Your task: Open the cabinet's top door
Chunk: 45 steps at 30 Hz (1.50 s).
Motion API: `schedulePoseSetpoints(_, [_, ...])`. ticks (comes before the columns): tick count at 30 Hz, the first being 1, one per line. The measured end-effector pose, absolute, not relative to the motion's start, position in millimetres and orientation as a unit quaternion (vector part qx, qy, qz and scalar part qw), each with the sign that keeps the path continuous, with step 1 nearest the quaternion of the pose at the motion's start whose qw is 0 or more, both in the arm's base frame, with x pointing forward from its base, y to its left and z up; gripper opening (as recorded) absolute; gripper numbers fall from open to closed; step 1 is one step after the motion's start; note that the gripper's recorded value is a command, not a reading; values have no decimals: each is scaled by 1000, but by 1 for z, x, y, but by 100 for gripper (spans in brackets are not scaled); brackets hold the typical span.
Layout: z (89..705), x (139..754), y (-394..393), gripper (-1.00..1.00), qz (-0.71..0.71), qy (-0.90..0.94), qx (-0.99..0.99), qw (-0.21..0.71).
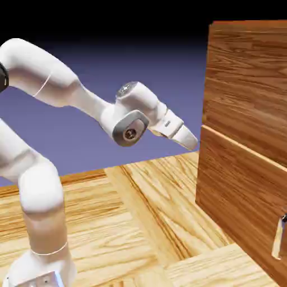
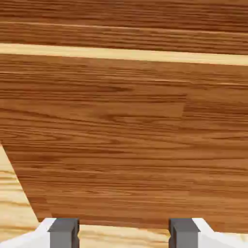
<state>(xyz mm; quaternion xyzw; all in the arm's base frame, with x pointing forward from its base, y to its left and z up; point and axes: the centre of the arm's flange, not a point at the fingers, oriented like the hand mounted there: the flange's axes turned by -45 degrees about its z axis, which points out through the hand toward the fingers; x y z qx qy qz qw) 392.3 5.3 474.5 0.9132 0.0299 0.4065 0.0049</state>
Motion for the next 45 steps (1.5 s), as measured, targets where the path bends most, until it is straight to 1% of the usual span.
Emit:
schedulePoseSetpoints(7, [564,398,-2,0,507,45,861,-5])
schedulePoseSetpoints(13, [628,394,-23,0,582,49,812,-14])
schedulePoseSetpoints(19, [675,386,-58,0,642,46,765,-22])
schedulePoseSetpoints(24, [698,383,-95,0,681,40,731,-27])
schedulePoseSetpoints(29, [706,384,-137,0,709,32,704,-30])
schedulePoseSetpoints(34, [697,392,-181,0,726,23,687,-30])
schedulePoseSetpoints(39, [672,406,-225,0,732,17,681,-27])
schedulePoseSetpoints(45, [621,431,-274,0,724,12,689,-21])
